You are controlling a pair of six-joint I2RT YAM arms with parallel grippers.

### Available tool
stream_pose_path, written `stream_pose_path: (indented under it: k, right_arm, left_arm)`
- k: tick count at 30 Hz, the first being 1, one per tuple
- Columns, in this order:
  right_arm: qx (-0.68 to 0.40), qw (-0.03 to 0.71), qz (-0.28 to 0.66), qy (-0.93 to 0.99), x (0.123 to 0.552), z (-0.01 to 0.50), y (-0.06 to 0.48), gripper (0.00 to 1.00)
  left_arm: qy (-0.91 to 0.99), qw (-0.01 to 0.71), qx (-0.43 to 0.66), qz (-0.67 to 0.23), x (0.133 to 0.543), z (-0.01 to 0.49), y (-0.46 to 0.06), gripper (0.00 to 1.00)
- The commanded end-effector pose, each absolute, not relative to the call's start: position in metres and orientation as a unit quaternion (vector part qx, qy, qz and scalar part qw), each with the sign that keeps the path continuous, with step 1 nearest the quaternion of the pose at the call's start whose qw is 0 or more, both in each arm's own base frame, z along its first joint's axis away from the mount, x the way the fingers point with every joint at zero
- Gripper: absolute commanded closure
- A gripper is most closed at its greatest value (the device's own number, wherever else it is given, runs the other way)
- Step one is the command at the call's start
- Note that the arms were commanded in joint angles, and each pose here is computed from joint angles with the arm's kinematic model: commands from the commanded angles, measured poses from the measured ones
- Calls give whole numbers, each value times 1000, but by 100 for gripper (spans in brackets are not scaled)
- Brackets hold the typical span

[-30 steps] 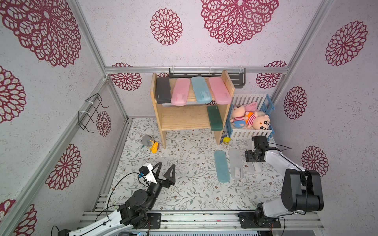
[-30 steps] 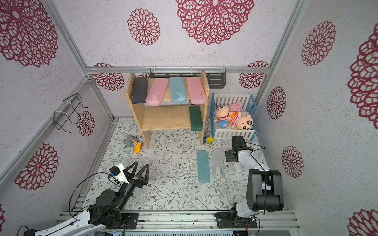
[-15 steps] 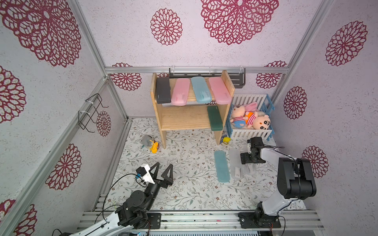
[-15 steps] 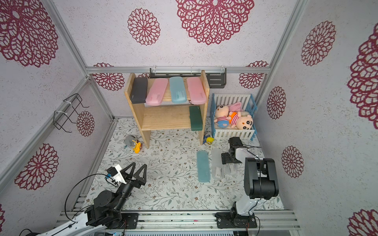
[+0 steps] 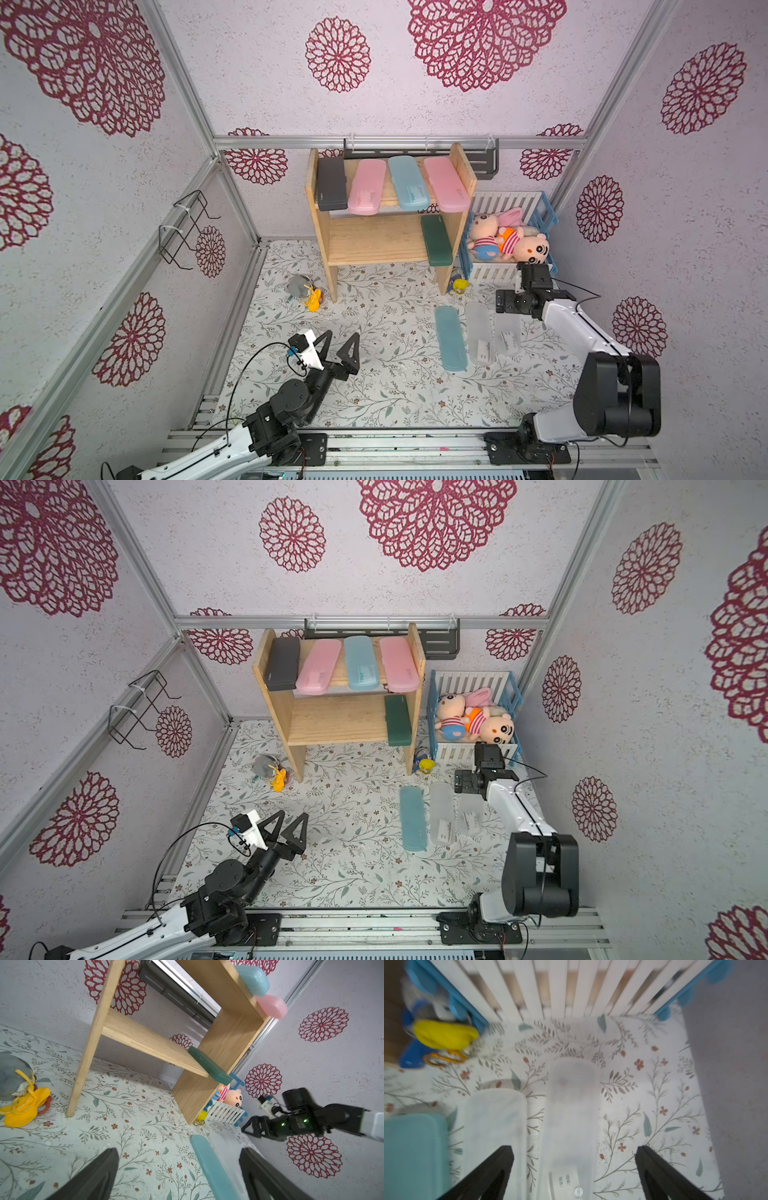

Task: Remove the pencil cases from the shelf
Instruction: Place the pencil case at the center of the board, then pick up the pencil case from the shelf.

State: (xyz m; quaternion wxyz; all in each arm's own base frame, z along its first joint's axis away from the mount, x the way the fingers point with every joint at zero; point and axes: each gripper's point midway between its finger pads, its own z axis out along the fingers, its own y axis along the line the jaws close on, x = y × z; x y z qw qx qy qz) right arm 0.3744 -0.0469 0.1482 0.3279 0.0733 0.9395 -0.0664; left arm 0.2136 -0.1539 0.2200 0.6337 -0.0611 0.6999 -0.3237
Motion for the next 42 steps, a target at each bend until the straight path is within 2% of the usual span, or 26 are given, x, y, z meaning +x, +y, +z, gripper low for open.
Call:
stream_pose_path:
  k: [1, 4, 10, 15, 18, 27, 31, 42]
  right_arm:
    - [149, 408, -21, 901, 377, 210, -44, 1]
    - [161, 455, 26, 875, 371, 245, -31, 1]
    - [150, 557, 99, 811, 358, 298, -3, 1]
    - [165, 572, 151, 789, 348, 313, 9, 1]
    - [150, 555, 181, 798, 351, 310, 23, 1]
    - [118, 562, 185, 797, 348, 328, 30, 1]
    - [111, 562, 185, 798, 346, 329, 32, 1]
    - [93, 532, 196, 818, 348, 308, 40, 1]
  left_arm:
    - [675, 634, -80, -368, 223, 252, -171, 3]
    - [671, 618, -89, -400, 238, 261, -197, 3]
    - [577, 588, -94, -560, 265, 294, -261, 3]
    - [546, 551, -98, -623, 300, 296, -315, 3]
    - [543, 549, -121, -624, 323, 293, -329, 3]
    - [611, 524, -135, -578, 369, 281, -364, 3]
    - [620, 477, -169, -599, 389, 266, -370, 3]
    - [669, 425, -193, -578, 410, 233, -385, 3]
